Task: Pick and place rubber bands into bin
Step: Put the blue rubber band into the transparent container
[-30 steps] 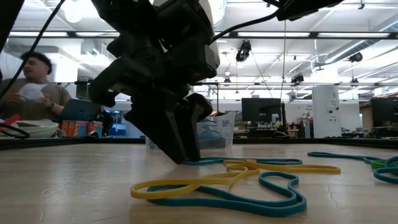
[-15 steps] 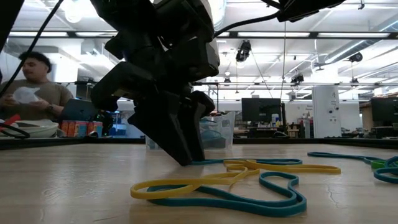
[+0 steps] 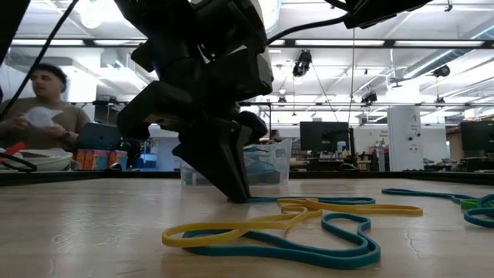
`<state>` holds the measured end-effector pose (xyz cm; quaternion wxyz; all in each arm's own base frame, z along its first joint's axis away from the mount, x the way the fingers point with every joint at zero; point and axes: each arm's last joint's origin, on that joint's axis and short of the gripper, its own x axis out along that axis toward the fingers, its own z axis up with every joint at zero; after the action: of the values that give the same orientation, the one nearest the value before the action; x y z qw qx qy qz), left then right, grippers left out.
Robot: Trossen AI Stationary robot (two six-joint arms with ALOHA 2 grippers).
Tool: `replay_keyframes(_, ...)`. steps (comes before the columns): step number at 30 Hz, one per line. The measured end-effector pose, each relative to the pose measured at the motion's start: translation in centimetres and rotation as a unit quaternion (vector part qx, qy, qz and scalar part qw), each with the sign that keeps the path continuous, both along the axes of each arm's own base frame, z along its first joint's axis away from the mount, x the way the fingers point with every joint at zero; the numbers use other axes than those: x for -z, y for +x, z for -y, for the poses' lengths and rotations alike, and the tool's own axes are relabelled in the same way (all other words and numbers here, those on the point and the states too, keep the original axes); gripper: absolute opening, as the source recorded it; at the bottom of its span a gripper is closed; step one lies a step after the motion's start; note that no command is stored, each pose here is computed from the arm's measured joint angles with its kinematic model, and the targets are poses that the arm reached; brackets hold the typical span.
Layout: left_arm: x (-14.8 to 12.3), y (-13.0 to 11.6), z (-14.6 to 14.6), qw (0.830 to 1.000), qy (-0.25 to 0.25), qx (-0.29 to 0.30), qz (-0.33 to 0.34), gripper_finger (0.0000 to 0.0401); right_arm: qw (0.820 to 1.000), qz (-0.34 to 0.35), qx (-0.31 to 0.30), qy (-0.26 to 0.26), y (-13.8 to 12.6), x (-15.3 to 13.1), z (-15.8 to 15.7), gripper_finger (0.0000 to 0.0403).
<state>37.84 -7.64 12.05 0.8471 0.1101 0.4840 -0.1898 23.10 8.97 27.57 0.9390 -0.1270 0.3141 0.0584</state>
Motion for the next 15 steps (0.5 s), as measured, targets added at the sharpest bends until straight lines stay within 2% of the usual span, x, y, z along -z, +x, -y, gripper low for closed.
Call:
replay_keyframes(7, -2.1, -0.5, 0.4, 0.999, 0.020, -0.006, 0.027, 0.0000, 1.000, 0.000, 0.000, 0.000, 0.0, 0.0, 0.0, 0.0061)
replay_keyframes(15, -4.2, -2.2, 2.3, 0.988, 0.140, -0.037, 0.049, 0.0000, 1.000, -0.005, 0.001, -0.001, -0.1, 0.1, 0.0, 0.0059)
